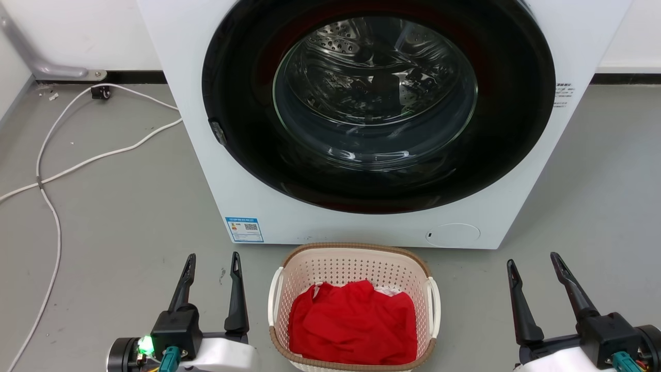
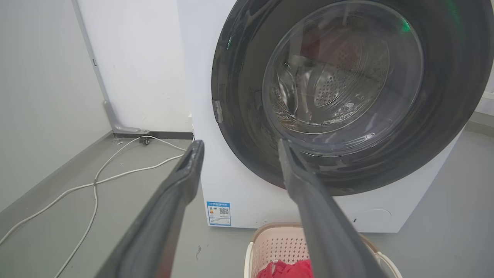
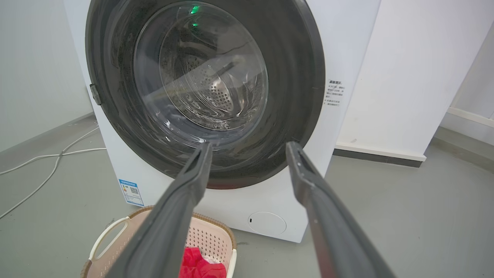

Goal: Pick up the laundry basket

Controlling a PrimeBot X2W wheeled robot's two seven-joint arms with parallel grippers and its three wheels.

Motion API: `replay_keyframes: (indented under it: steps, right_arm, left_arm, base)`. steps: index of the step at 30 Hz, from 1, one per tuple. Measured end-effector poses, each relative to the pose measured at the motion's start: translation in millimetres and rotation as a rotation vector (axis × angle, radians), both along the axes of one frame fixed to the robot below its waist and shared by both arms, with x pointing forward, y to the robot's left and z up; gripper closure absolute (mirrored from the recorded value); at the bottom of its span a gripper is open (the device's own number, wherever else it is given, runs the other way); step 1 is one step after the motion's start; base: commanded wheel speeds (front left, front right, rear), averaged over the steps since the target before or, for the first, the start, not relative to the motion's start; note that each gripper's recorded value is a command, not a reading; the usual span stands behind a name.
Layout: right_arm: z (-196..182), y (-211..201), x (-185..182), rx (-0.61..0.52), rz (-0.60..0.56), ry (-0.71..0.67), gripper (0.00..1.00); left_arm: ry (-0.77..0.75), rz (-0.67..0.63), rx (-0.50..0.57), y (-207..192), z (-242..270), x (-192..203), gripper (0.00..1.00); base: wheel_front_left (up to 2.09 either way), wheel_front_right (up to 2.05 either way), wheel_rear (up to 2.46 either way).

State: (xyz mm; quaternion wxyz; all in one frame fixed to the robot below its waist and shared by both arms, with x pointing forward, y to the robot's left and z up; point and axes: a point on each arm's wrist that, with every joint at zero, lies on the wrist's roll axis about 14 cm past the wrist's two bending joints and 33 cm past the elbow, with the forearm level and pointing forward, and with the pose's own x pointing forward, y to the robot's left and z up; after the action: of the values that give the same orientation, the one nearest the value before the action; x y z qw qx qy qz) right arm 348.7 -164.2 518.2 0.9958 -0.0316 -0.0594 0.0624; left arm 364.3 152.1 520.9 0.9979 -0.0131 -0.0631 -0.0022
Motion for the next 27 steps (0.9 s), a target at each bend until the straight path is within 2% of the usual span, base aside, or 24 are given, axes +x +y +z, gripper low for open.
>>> replay_keyframes:
  steps: [9,19,27]
  right_arm:
    - [-3,4,12,-0.007,0.012,0.009,0.00]
    - [-10,8,63,-0.039,0.025,0.015,0.00]
    - [-67,7,100,-0.077,0.031,0.163,0.00]
  left_arm:
    - [0.019,-0.017,-0.005,0,-7,15,0.00]
    - [0.066,-0.066,0.035,-2,-25,70,0.00]
    - [0.194,-0.120,0.072,-7,-77,116,0.00]
  base:
    - [0.00,0.00,0.00]
    - [0.00,0.00,0.00]
    - [0.00,0.00,0.00]
